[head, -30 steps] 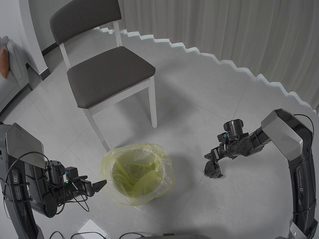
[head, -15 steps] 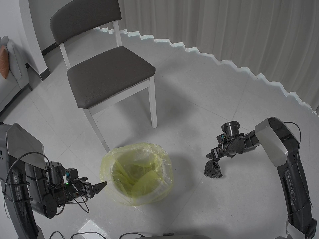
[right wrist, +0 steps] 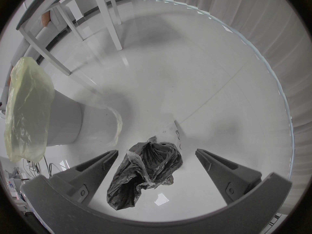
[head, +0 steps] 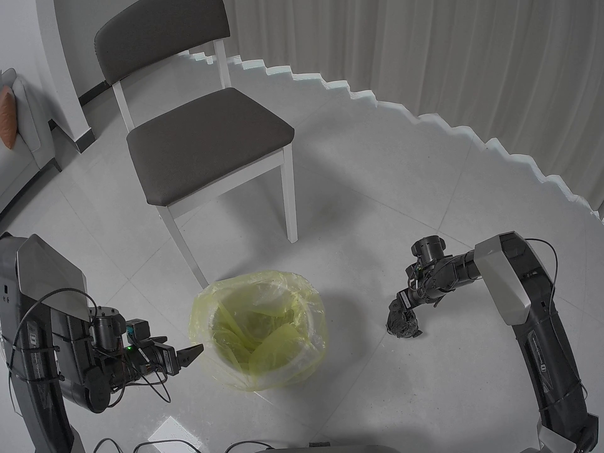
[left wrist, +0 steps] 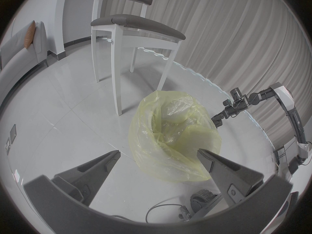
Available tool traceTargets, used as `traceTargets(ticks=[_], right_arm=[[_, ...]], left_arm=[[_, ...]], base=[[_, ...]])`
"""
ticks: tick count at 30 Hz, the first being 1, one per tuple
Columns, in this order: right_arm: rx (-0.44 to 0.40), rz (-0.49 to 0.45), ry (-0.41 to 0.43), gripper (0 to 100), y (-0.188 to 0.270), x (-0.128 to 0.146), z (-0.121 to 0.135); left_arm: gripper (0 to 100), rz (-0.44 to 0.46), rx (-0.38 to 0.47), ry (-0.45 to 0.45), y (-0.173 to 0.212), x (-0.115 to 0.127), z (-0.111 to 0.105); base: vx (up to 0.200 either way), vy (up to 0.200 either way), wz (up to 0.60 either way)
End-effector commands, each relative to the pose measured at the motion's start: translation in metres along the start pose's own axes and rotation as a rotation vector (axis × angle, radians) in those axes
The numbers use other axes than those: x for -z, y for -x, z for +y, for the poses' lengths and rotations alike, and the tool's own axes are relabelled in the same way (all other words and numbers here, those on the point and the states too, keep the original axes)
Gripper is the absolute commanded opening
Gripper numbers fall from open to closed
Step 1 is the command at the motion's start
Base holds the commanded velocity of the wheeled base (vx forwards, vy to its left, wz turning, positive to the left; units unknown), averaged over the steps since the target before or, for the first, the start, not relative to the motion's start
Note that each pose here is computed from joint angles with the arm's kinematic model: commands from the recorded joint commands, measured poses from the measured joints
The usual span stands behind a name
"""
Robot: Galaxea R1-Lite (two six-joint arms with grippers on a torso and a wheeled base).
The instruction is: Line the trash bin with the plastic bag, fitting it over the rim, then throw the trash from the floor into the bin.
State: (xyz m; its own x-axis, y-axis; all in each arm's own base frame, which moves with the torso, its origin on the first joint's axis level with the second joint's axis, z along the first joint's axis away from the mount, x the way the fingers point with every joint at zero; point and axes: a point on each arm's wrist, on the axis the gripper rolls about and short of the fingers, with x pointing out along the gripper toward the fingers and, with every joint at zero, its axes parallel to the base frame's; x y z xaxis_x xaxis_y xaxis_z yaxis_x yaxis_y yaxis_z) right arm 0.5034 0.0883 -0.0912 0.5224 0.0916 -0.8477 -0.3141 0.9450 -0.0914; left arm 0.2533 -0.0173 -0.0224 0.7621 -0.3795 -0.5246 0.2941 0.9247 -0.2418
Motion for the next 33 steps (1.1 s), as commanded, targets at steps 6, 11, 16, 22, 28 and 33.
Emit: traceTargets(ticks=[6,11,16,22,28,33], right_arm=[[-0.014,0.117,0.000,0,-0.017,0.020,0.005],[-0.016,0.124,0.001,0,-0.014,0.019,0.005],[-0.009,0.057,0.005,0,0.020,-0.010,0.003],[-0.003,-0.039,0.015,0,0.097,-0.040,0.004],[-0.048,-0.195,0.080,0,0.206,-0.060,0.037],[-0.134,-0.320,0.200,0,0.265,-0.064,0.102]], left_arm=[[100,-0.010,-0.001,-0.003,-0.003,0.000,0.001],[100,-0.014,-0.002,-0.002,-0.004,-0.001,0.002],[100,-0.014,-0.001,-0.003,-0.003,-0.001,0.001],[100,-0.014,-0.002,-0.002,-0.003,-0.001,0.002],[100,-0.014,0.001,-0.004,-0.004,-0.001,0.001],[100,-0.013,-0.001,-0.003,-0.002,-0.001,0.001]], base=[[0.000,0.000,0.00],[0.000,0.000,0.00],[0.000,0.000,0.00],[0.000,0.000,0.00],[0.000,0.000,0.00],[0.000,0.000,0.00]])
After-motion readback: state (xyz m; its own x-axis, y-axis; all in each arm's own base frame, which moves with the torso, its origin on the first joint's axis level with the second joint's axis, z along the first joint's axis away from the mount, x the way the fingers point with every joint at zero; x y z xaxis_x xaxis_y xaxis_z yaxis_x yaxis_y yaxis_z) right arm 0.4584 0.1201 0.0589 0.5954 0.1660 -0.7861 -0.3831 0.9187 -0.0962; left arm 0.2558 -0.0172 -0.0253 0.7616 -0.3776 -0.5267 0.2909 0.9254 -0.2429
